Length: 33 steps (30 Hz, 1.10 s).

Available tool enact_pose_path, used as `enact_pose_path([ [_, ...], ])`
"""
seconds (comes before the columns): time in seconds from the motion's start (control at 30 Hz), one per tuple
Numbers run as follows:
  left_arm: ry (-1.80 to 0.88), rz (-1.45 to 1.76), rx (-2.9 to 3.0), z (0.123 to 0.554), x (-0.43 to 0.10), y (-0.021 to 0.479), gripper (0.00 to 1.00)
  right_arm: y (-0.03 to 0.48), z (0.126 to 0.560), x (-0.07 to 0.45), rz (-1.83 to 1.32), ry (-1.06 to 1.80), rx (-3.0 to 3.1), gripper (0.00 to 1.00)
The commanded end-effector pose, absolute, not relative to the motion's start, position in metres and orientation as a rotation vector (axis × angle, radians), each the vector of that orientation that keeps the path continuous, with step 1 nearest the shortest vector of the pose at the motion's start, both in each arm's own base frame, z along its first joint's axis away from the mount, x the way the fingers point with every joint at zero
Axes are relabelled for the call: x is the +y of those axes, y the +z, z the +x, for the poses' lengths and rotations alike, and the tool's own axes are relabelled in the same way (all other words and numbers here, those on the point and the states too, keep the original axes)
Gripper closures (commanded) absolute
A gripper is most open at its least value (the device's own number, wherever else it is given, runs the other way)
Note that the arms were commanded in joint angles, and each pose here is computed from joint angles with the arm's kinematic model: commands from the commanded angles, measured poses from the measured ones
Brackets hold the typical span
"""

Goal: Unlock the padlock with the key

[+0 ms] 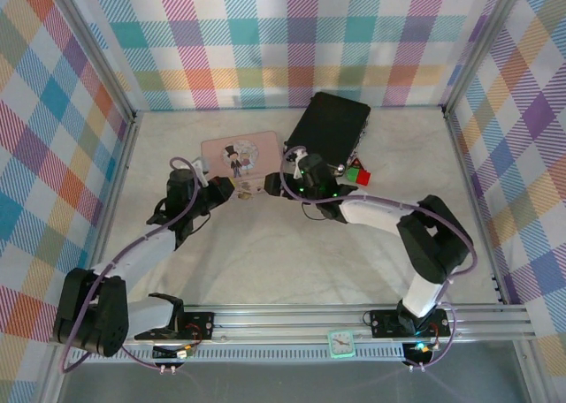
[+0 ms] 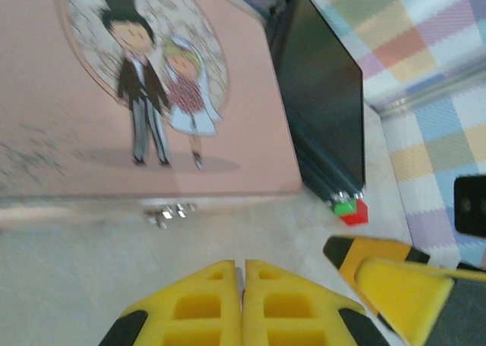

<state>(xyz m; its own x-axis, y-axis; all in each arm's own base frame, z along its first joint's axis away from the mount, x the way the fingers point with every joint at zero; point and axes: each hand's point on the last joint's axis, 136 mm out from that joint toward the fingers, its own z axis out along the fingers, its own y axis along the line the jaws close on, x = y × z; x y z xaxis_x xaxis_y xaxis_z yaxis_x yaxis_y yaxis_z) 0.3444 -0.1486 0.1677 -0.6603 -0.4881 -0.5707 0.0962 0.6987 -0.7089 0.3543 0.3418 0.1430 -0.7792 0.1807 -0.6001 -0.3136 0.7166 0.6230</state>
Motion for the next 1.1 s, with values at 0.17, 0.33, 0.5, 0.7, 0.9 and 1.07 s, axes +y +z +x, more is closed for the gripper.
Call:
enact_pose_path([
  [0.17, -1.049, -0.084, 2.258, 0.291, -0.222, 0.167, 1.00, 0.127, 0.350, 0.223, -0.014, 0.464, 2.383, 0.12],
  [0.33, -1.093, 0.029, 2.355, 0.269, -0.273, 0.143, 1.00, 0.130, 0.347, 0.166, 0.088, 0.279, 2.388, 0.08],
  [0.5, -1.132, 0.116, 2.429, 0.260, -0.323, 0.114, 1.00, 0.138, 0.341, 0.130, 0.185, 0.221, 2.335, 0.05],
  [0.7, -1.217, 0.091, 2.491, 0.269, -0.355, 0.079, 1.00, 0.140, 0.333, 0.106, 0.254, 0.218, 2.301, 0.04],
  [0.9, -1.181, 0.066, 2.531, 0.274, -0.359, 0.060, 0.85, 0.134, 0.329, 0.082, 0.296, 0.165, 2.293, 0.03],
  [1.07, -1.143, 0.057, 2.532, 0.278, -0.355, 0.063, 0.66, 0.128, 0.336, 0.059, 0.324, 0.113, 2.274, 0.03],
])
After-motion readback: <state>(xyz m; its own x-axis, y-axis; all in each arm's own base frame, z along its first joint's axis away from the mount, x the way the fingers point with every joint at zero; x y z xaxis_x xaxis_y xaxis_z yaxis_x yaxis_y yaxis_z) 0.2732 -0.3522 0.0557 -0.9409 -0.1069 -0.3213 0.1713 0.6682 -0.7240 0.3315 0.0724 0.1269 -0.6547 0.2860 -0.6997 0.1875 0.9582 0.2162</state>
